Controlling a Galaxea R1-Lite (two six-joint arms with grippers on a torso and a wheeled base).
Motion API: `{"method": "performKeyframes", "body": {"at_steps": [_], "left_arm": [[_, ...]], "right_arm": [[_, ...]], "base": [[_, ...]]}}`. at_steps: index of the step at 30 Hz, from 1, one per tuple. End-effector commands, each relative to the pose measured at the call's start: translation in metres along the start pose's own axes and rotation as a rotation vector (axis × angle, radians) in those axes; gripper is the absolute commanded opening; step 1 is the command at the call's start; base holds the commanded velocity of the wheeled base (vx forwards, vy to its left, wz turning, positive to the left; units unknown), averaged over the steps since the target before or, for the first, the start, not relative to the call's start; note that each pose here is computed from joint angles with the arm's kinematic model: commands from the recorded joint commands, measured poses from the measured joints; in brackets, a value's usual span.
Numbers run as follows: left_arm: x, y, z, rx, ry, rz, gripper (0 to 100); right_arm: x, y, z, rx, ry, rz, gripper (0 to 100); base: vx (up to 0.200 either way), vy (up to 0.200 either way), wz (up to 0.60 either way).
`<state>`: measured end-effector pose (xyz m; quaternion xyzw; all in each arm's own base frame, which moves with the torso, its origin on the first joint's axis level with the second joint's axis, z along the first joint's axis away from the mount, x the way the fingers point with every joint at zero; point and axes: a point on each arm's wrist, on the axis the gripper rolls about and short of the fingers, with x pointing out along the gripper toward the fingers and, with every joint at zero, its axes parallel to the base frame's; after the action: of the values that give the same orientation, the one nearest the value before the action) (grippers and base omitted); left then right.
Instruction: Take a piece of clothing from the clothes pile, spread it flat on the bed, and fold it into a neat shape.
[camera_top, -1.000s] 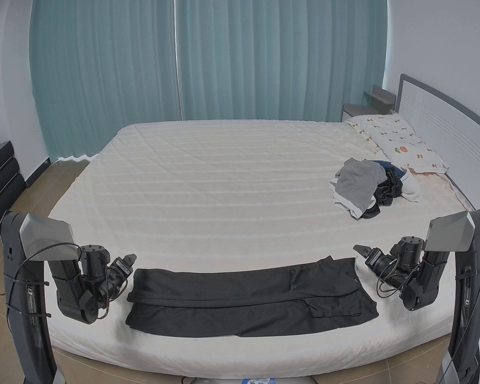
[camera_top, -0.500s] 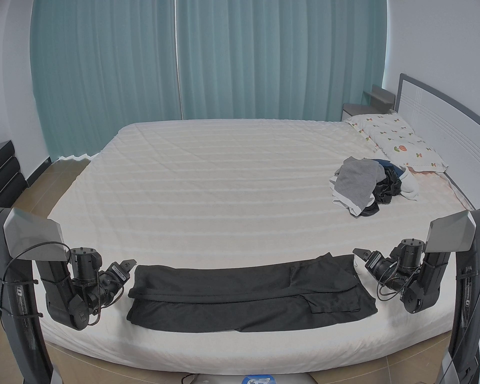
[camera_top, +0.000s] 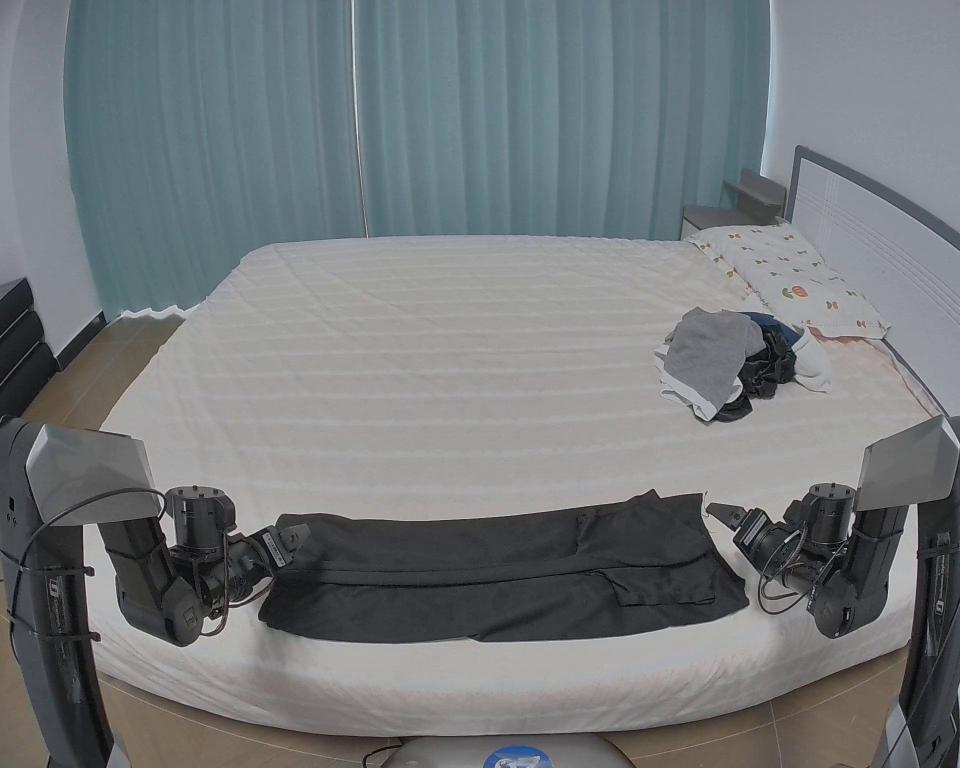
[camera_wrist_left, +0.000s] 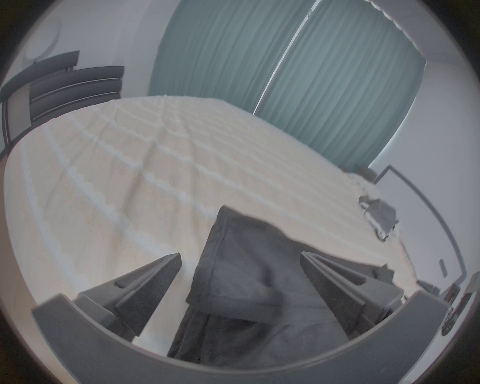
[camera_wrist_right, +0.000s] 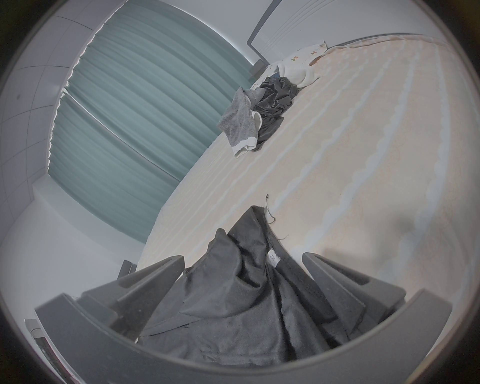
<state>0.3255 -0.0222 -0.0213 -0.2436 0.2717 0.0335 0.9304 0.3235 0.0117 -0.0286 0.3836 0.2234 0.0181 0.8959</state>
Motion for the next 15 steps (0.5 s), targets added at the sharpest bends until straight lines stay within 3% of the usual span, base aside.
{"method": "performKeyframes", "body": {"at_steps": [1,5,15], "left_arm": [[0.026,-0.007,0.002,0.109,0.088,0.030,100],[0.033,-0.014,0.004,0.120,0.131,0.037,100],[0.041,-0.012,-0.018,0.137,0.214,0.015,100]], "right_arm": [[-0.002,0.002,-0.002,0.002,0.009,0.007,100],[-0.003,0.002,-0.001,0.006,0.009,0.007,100],[-0.003,0.004,-0.004,0.004,0.018,0.011,100]], "base": [[0.000,0.000,0.00],[0.000,0.000,0.00],[0.000,0.000,0.00]]}}
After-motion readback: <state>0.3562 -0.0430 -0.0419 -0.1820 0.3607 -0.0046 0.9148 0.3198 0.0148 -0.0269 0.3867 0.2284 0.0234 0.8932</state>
